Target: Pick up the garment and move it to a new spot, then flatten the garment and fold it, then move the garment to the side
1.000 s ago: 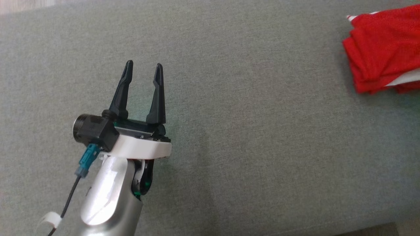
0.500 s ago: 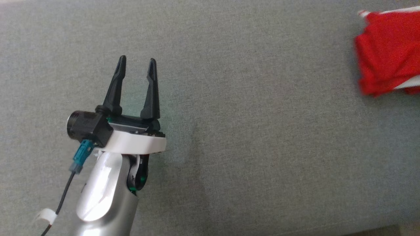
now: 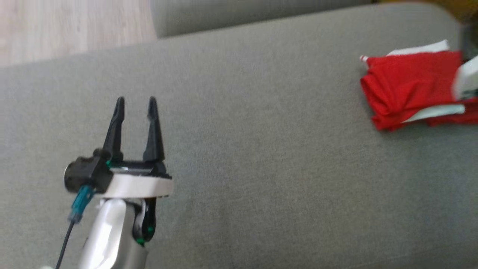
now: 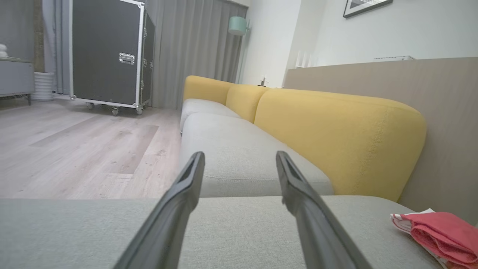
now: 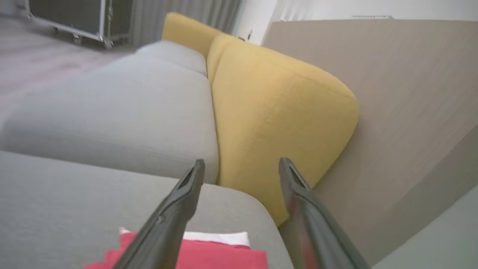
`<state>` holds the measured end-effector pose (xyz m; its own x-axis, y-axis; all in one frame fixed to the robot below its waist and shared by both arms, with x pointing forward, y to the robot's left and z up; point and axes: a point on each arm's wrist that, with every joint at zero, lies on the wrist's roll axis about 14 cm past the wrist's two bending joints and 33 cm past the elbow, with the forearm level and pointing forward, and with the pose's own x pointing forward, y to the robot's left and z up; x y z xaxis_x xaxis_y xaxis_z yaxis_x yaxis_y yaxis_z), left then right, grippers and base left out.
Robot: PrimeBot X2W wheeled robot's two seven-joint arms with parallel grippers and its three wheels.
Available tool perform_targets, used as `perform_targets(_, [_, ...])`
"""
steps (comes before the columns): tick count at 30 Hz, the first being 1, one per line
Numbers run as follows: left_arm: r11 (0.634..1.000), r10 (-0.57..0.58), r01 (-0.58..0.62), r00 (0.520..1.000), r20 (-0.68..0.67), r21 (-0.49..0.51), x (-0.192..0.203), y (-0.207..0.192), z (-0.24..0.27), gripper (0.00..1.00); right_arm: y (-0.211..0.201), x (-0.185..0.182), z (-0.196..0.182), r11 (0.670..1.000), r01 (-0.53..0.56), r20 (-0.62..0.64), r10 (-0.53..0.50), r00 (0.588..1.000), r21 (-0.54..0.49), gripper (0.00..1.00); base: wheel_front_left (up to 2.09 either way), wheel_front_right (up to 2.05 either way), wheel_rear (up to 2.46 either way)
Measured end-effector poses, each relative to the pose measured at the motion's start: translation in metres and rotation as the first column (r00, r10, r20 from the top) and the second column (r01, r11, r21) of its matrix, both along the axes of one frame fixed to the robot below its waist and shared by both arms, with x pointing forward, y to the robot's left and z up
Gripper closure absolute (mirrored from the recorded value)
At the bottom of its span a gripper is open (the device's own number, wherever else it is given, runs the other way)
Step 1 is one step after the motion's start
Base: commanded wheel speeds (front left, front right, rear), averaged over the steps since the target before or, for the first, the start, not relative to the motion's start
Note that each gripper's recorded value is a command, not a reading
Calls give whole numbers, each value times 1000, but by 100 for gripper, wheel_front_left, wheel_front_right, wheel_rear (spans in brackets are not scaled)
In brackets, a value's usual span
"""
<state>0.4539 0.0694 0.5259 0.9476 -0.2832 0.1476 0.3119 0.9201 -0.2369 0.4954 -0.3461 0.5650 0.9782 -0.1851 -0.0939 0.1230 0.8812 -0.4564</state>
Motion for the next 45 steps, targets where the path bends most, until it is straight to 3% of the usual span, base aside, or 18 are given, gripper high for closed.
perform_targets(4, [999,33,-33,999,36,-2,-15,12,16,0,45,-11,21,990,-89,136,74,988,106,0,0,0,0])
perform_targets(9, [998,69,-69,996,53,-1,-38,26,24,0,97,-37,35,938,-201,305,112,946,281,0,0,0,0])
perform_targets(18, [992,121,-122,992,-27,-17,-68,48,-3,0,128,-71,3,860,-237,349,74,934,452,0,0,0,0])
perform_targets(23, [989,142,-144,988,-55,-30,-76,56,-11,0,147,-98,-49,817,-223,253,98,963,531,0,0,0,0])
perform_targets(31, [984,174,-176,983,-60,-31,-79,66,-12,0,153,-120,-69,798,-210,219,100,971,564,0,0,0,0])
perform_targets(45, [981,190,-192,978,-87,-18,-79,67,-20,0,158,-120,-64,797,-232,238,114,965,558,0,0,0,0])
